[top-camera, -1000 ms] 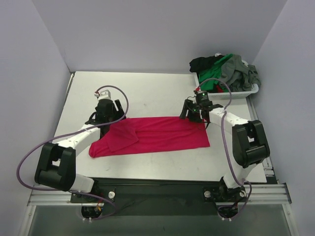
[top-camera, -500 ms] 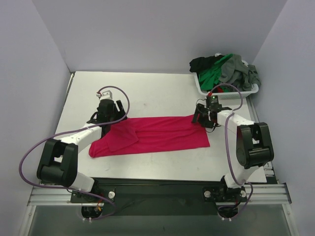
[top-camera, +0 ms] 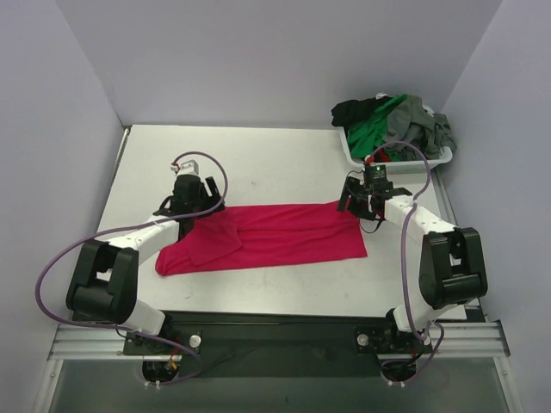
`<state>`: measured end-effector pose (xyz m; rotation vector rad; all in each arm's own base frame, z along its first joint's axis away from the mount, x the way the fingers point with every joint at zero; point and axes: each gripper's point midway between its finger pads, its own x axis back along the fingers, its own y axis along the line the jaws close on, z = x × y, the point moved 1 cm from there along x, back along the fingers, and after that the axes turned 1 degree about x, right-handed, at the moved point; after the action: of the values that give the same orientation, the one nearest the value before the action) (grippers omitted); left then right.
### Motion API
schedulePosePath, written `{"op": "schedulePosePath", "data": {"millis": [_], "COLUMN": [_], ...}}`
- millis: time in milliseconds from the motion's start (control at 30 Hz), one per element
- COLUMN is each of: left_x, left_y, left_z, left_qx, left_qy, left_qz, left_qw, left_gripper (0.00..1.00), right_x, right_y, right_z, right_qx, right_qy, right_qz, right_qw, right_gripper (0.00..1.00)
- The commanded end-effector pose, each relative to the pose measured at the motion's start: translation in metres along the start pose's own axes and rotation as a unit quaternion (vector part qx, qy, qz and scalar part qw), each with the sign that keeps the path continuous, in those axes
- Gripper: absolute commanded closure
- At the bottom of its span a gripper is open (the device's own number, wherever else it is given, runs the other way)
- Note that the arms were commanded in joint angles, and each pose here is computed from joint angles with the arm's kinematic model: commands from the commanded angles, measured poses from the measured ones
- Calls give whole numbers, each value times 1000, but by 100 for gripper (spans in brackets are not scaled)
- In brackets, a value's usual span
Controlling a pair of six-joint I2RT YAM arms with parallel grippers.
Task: Fold and stack the t-shirts
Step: Rotate the tshirt 90 degrees
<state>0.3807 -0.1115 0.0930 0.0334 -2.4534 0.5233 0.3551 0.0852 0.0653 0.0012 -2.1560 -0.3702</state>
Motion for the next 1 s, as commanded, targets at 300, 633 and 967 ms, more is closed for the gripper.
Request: {"op": "schedulePosePath", "data": {"millis": [300, 633, 967], "left_x": [-12, -43, -70], "left_y": [-15, -9, -24], "left_z": [44, 62, 54], "left_qx": [28, 30, 23], "left_qy": [51, 72, 78], "left_qz": [40, 23, 32], "left_qw": [998, 997, 996], "left_gripper": [19, 19, 19], "right_x": [-27, -34, -18], "right_y": [33, 8, -5], "right_z": [19, 45, 75], "right_qx": [22, 2, -11], "right_qy": [46, 74, 88], "right_qz": [-60, 1, 42], "right_qw": [997, 997, 995], "right_gripper": [41, 41, 41]}}
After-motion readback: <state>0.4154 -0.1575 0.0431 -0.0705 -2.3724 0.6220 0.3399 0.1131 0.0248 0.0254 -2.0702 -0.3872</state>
